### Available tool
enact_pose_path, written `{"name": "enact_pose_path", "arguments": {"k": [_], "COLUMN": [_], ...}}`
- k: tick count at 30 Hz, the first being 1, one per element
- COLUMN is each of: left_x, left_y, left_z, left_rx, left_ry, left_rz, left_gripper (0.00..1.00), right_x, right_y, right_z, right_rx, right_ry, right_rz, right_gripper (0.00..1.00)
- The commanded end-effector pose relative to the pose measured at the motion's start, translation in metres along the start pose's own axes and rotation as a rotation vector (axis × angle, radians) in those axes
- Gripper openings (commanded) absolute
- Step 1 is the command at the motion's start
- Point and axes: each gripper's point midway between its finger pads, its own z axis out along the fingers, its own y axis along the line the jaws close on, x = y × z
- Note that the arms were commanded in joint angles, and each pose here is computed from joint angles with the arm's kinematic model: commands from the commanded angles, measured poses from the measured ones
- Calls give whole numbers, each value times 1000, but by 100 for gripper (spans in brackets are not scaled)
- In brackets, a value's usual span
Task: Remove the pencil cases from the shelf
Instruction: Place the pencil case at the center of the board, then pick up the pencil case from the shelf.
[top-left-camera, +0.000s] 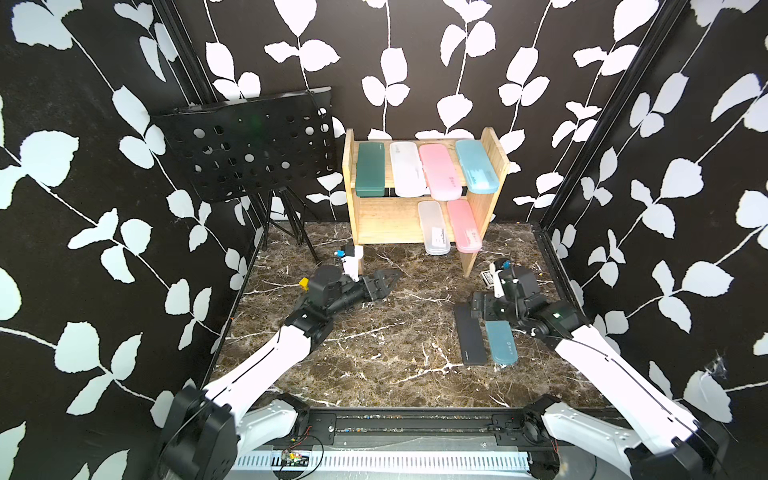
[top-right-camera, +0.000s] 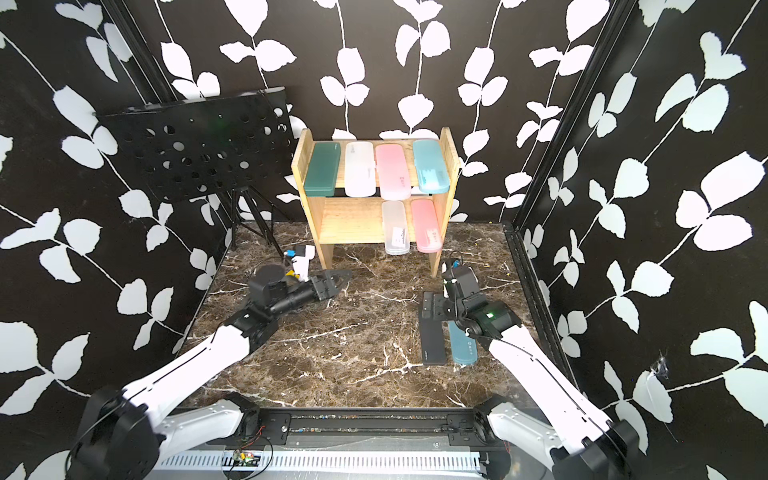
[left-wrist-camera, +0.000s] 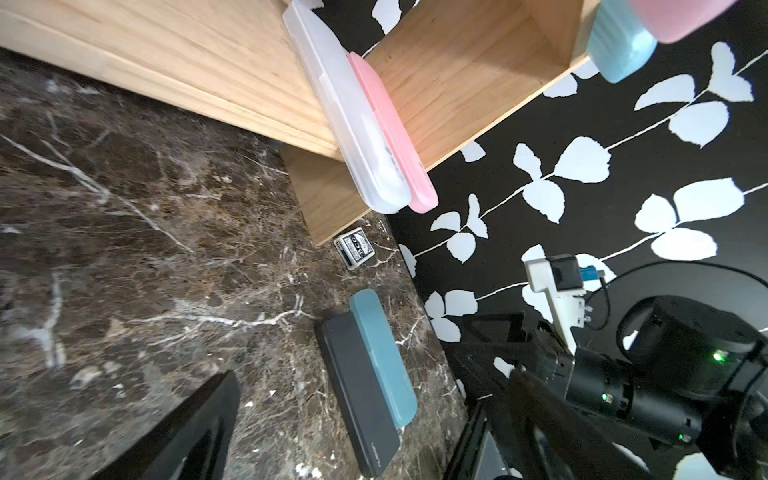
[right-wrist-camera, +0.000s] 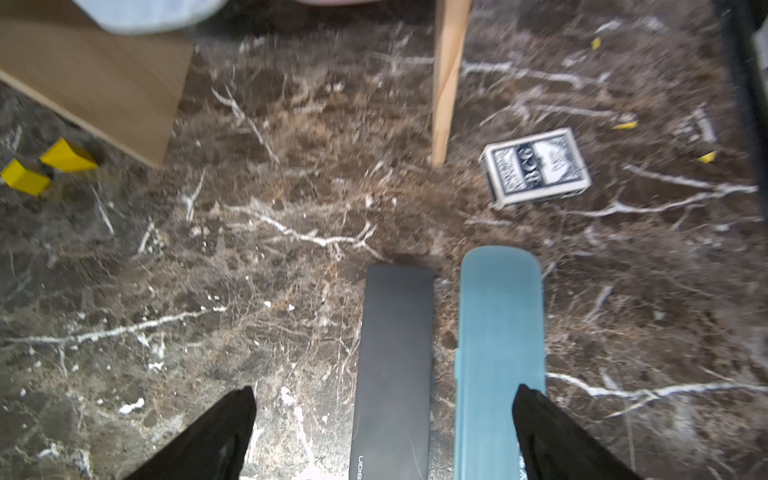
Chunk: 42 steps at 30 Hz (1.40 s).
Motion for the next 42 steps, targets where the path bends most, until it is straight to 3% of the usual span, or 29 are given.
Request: {"name": "enact_pose_path", "arguments": {"k": [1,10,20,36,42], "left_x": [-14,-30,-51,-37,-32], "left_y": [-34,-27,-24,-23,-18], "left_z": [21,83,128,160,163], "left_rx": [102,138,172,198,187], "left_ry": [12,-46,-62,-3,12], "left_rz": [-34,-59,-91,-125,-147], "left_gripper": [99,98,95,73,52], "right_x": [-10,-8,1,2,2], "right_y": [-8,-14,-21,-29,-29], "right_z": [-17,-22,-25,-26,-28], "right_rx": [36,43,64,65,65], "right_ry": [-22,-38,-20,-9,-8], "right_rz": [47,54,32,43,48], "right_gripper": [100,99,100,99,100]}}
